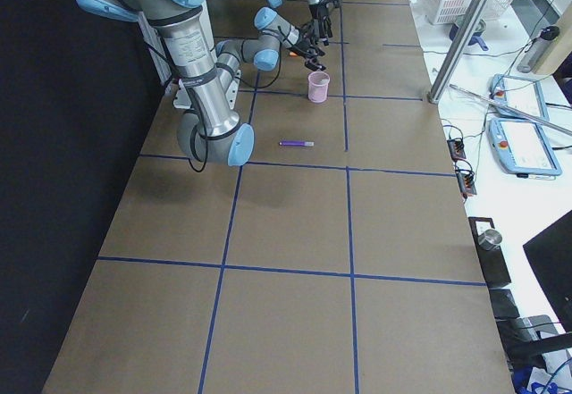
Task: Collect pens into pen holder
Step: 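Drop the yellow highlighter into the cup while the left gripper moves to the orange marker, then close the left gripper on the orange marker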
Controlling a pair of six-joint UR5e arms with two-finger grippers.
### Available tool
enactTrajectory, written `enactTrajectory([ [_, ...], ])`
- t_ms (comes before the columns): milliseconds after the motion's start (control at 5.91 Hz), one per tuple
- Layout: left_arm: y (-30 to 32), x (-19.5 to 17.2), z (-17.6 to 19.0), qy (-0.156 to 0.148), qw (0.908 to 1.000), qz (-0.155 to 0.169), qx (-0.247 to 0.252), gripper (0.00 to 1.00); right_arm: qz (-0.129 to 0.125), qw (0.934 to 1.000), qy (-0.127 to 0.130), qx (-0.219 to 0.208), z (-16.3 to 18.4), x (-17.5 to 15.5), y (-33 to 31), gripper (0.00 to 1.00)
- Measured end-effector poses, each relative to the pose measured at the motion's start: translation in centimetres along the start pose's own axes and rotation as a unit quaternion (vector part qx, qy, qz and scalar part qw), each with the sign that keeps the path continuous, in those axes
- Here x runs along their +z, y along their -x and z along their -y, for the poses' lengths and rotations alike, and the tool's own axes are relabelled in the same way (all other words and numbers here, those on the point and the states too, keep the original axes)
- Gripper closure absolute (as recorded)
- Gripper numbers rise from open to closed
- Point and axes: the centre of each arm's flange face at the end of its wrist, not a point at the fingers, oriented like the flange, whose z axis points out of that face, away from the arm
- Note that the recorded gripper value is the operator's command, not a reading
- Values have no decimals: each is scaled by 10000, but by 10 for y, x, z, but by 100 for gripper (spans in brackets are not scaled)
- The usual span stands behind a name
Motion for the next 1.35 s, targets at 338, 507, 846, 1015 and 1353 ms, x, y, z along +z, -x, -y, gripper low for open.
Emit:
enactTrajectory([
  [338,9,11,-18,1189,9919,390,-217,2,-245,9978,623,15,41,-22,-18,2],
  [507,15,17,-25,1607,9853,549,-206,6,-387,9945,973,77,65,-31,-35,2],
  [846,31,37,-32,2055,9761,699,-79,16,-460,9871,1506,279,94,-40,-69,2],
  [1015,40,48,-30,2215,9724,727,-69,17,-485,9852,1611,317,97,-40,-77,1],
  [1353,52,72,-17,2441,9663,788,-231,38,-507,9843,1662,324,97,-39,-81,1],
])
